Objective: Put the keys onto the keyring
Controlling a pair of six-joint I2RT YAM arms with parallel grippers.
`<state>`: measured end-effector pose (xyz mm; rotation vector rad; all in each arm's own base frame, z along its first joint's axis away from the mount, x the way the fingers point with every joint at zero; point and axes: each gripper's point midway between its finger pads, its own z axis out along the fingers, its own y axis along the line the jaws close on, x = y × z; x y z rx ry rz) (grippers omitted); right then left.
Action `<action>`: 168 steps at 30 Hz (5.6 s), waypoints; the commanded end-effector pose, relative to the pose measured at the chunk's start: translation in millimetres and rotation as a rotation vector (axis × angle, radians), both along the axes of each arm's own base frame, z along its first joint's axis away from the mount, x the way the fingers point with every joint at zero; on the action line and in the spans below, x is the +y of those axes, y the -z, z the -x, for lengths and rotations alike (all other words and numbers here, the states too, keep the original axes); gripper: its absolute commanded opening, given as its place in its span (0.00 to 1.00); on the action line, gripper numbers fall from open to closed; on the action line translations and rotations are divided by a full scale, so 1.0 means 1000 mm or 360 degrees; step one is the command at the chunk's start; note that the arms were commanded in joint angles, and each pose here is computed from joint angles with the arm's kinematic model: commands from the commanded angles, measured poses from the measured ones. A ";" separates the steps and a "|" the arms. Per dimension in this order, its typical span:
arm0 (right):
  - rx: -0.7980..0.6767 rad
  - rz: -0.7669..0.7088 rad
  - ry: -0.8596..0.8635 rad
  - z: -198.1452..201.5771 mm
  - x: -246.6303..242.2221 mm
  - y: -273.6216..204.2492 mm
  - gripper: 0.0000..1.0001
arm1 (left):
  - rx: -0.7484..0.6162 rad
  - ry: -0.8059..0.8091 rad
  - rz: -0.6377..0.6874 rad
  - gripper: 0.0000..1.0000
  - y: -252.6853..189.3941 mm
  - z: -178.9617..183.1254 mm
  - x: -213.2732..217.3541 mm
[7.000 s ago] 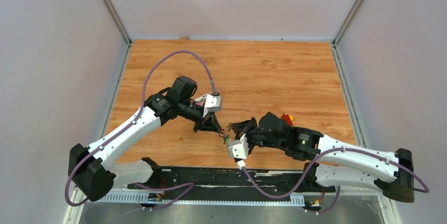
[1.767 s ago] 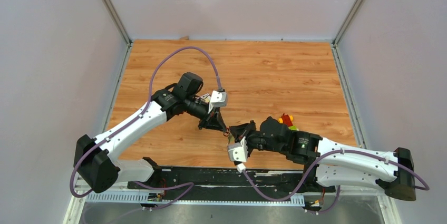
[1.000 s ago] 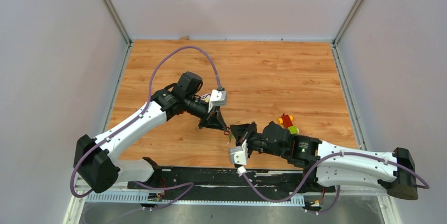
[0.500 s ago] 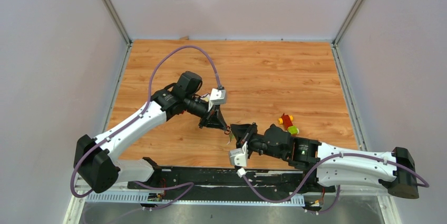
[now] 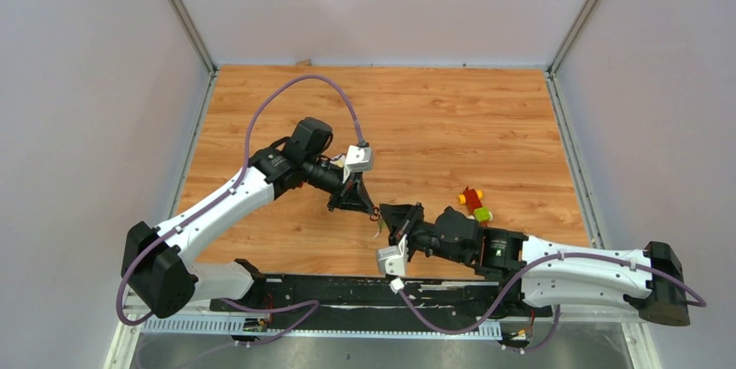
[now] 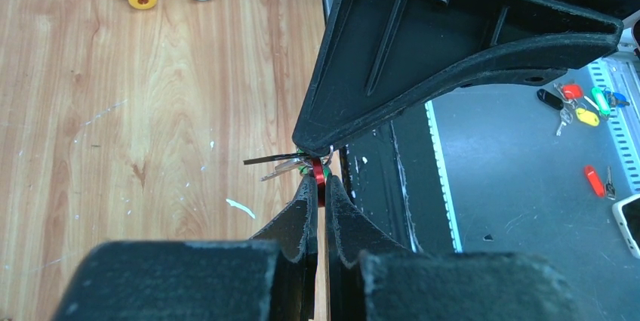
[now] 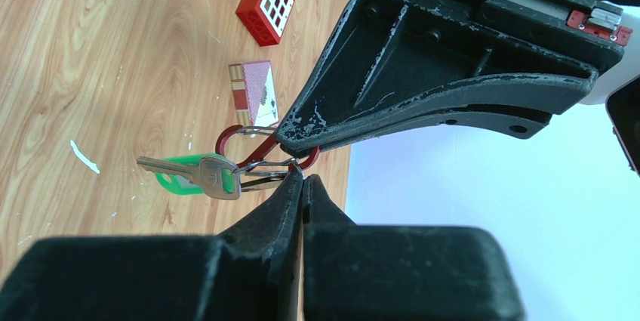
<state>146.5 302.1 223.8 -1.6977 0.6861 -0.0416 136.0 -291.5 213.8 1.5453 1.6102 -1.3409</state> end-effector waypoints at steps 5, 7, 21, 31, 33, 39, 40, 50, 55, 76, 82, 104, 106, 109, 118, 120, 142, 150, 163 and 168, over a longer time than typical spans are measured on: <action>-0.0233 -0.0321 0.0065 -0.010 0.004 -0.061 0.00 | 0.0138 0.0185 0.0137 0.00 -0.020 0.028 -0.006; -0.0254 -0.0321 0.0069 -0.010 0.003 -0.061 0.00 | 0.0154 0.0185 0.0140 0.00 -0.021 0.029 -0.006; -0.0319 -0.0326 0.0078 -0.011 0.000 -0.054 0.00 | 0.0250 0.0218 0.0220 0.00 -0.037 0.032 -0.008; -0.0277 -0.0347 0.0101 -0.014 0.003 -0.051 0.00 | 0.0244 0.0210 0.0218 0.00 -0.035 0.029 -0.010; -0.0274 -0.0350 0.0105 -0.014 0.003 -0.053 0.00 | 0.0229 0.0201 0.0207 0.00 -0.033 0.027 -0.010; -0.0232 -0.0332 0.0062 -0.009 0.001 -0.052 0.00 | 0.0182 0.0175 0.0178 0.00 -0.029 0.024 -0.009; -0.0222 -0.0328 0.0048 -0.007 0.002 -0.052 0.00 | 0.0165 0.0165 0.0168 0.00 -0.027 0.023 -0.008; -0.0121 -0.0267 -0.0035 0.002 0.007 -0.047 0.00 | 0.0028 0.0065 0.0033 0.00 -0.007 0.008 -0.007; -0.0112 -0.0199 -0.0024 0.000 0.010 -0.037 0.00 | 0.0012 0.0070 0.0041 0.00 -0.009 0.010 -0.007; 0.0025 0.0040 0.0042 -0.012 0.000 -0.005 0.17 | -0.0232 0.0013 0.0035 0.00 -0.018 0.005 0.006; 0.0057 0.0033 0.0041 -0.012 -0.002 -0.007 0.18 | -0.0302 -0.0052 0.0008 0.00 -0.017 -0.004 0.008; 0.0177 -0.0575 0.0493 -0.070 -0.060 -0.082 0.56 | -0.0784 -0.0654 -0.0931 0.00 0.041 -0.107 0.063; 0.0165 -0.0615 0.0531 -0.073 -0.067 -0.088 0.56 | -0.0758 -0.0633 -0.1041 0.00 0.057 -0.107 0.061; 0.0144 -0.0661 0.0582 -0.077 -0.078 -0.096 0.56 | -0.0791 -0.0625 -0.1172 0.00 0.075 -0.112 0.057; 0.0097 -0.0825 0.0689 -0.083 -0.111 -0.122 0.56 | -0.0877 -0.0536 -0.1480 0.00 0.116 -0.119 0.024; 0.0090 -0.0844 0.0693 -0.082 -0.114 -0.125 0.56 | -0.0877 -0.0500 -0.1533 0.04 0.126 -0.116 0.016; 0.0103 -0.0808 0.0668 -0.082 -0.110 -0.120 0.57 | -0.0855 -0.0341 -0.1529 0.62 0.144 -0.089 0.016; 0.0110 -0.0794 0.0660 -0.081 -0.109 -0.118 0.57 | -0.0383 -0.0224 -0.1412 0.46 0.164 -0.071 0.003; 0.0127 -0.0761 0.0638 -0.081 -0.105 -0.113 0.57 | -0.0350 -0.0244 -0.1461 0.49 0.186 -0.077 -0.002; 0.0131 -0.0754 0.0641 -0.082 -0.104 -0.111 0.57 | -0.0269 -0.0176 -0.1423 0.49 0.190 -0.067 -0.008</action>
